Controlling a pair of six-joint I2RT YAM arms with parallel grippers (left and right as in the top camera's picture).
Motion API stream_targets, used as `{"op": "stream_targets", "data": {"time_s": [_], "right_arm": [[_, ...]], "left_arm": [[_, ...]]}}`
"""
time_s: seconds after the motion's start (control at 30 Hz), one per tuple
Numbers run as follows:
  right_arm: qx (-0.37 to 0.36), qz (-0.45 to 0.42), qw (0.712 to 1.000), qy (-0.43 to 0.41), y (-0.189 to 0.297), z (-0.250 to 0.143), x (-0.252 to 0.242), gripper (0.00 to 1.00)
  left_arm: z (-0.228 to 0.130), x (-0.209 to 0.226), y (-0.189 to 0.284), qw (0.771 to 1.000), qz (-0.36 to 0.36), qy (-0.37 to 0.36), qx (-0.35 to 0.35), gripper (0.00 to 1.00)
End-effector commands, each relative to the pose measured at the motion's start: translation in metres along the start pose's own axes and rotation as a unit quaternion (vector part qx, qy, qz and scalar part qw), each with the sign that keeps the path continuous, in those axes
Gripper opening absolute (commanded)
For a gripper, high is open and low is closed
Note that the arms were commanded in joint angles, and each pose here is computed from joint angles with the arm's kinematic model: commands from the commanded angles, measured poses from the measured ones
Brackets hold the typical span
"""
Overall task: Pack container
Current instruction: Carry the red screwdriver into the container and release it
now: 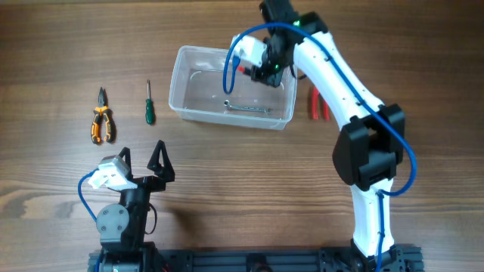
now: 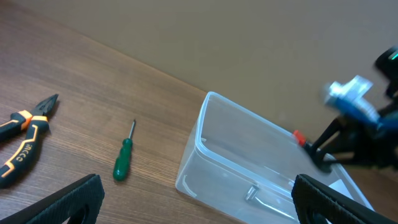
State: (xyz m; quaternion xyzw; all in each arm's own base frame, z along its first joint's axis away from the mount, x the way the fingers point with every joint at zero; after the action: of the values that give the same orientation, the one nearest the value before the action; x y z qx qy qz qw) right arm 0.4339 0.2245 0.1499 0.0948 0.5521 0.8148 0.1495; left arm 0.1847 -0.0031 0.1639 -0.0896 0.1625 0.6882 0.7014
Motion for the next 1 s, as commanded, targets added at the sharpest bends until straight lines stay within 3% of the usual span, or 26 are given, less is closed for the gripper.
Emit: {"op": "stream_targets", "data": {"time_s": [0.0, 0.37, 0.63, 0.7, 0.77, 0.97], "right_arm": [[0.003, 0.025, 0.999, 0.020, -0.031, -0.009, 0.013, 0.04], [-0.041, -0.020, 0.998, 0.038, -0.070, -0.012, 0.005, 0.04], [-0.042, -0.020, 0.998, 0.038, -0.075, -0.016, 0.006, 0.34], [-0.042, -0.020, 0.998, 0.037, -0.075, -0.016, 0.006, 0.52], [-0.044, -0.021, 0.998, 0.026, -0.075, -0.015, 0.006, 0.58], [-0.063, -0.033, 0.997, -0.027, -0.069, -0.005, -0.001, 0.61]], "left_arm": [[-0.002, -0.001, 0.000, 1.000, -0.006, 0.007, 0.001, 1.00], [-0.002, -0.001, 0.000, 1.000, -0.006, 0.006, 0.001, 1.00], [-0.002, -0.001, 0.000, 1.000, -0.006, 0.007, 0.001, 1.00], [-0.002, -0.001, 0.000, 1.000, -0.006, 0.007, 0.001, 1.00], [-0.002, -0.001, 0.000, 1.000, -0.006, 0.006, 0.001, 1.00], [-0.002, -0.001, 0.000, 1.000, -0.006, 0.007, 0.001, 1.00]]}}
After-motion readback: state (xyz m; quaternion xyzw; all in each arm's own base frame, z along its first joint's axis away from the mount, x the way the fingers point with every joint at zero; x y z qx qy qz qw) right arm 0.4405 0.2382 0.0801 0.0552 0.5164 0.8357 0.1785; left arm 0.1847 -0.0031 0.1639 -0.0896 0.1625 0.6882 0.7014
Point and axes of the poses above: each gripper's point midway between its finger pads, its own y axis back along the fingers, its own x axis along the line the jaws close on, z = x × y, the point moved 6 cm from there along y, back along the fingers, and after that the axes turned 7 degrees about -y, right-handed, at the moved point
